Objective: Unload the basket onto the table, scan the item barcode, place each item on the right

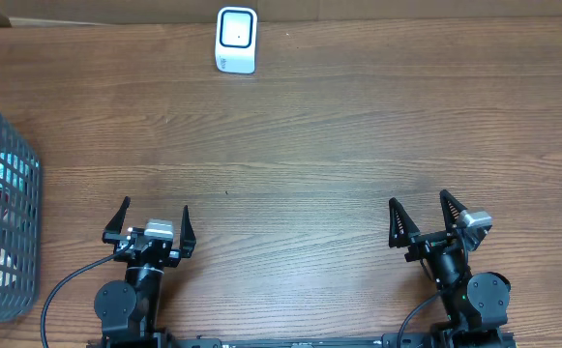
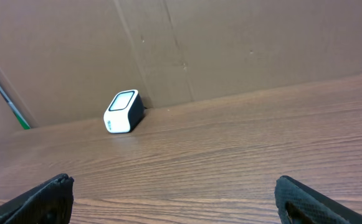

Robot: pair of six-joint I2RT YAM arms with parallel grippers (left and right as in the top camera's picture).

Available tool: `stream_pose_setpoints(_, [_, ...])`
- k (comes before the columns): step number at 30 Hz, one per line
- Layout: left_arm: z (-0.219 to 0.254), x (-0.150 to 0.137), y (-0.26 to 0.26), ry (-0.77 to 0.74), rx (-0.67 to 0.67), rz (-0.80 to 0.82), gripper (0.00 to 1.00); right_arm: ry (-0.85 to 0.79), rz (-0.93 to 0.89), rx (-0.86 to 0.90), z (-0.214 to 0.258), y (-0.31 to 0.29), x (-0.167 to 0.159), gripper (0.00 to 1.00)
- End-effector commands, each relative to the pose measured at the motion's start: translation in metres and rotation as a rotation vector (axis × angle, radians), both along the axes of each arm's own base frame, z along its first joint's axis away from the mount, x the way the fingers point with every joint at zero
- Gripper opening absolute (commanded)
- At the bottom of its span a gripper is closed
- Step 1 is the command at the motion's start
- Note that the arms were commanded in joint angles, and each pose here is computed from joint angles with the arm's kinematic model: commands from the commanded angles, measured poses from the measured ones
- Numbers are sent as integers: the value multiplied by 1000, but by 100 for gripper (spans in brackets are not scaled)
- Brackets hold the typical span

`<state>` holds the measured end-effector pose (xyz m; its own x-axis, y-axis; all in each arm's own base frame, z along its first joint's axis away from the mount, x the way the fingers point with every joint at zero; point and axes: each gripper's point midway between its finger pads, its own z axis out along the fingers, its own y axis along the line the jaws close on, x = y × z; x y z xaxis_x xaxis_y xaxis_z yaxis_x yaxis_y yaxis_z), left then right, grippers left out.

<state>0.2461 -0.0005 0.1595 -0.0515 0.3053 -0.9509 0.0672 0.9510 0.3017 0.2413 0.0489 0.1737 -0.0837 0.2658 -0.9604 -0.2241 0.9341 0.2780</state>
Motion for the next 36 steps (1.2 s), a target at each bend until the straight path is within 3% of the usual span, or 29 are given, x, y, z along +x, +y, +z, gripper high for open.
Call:
stream_pose_setpoints(1, [0,0,-1,-7,17,-3,100,-8,-7,-4,-1,-1,0,100])
stream_pose_setpoints(20, [0,0,0,-10,77,-3,100,-8,-7,-4,-1,-1,0,100])
stream_pose_setpoints(28, [8,-1,3,-10,-145,32,100,-8,-7,-4,-1,-1,0,100])
stream_pose_setpoints(36, [67,-4,4,10,-227,42,100,-8,-7,-4,-1,-1,0,100])
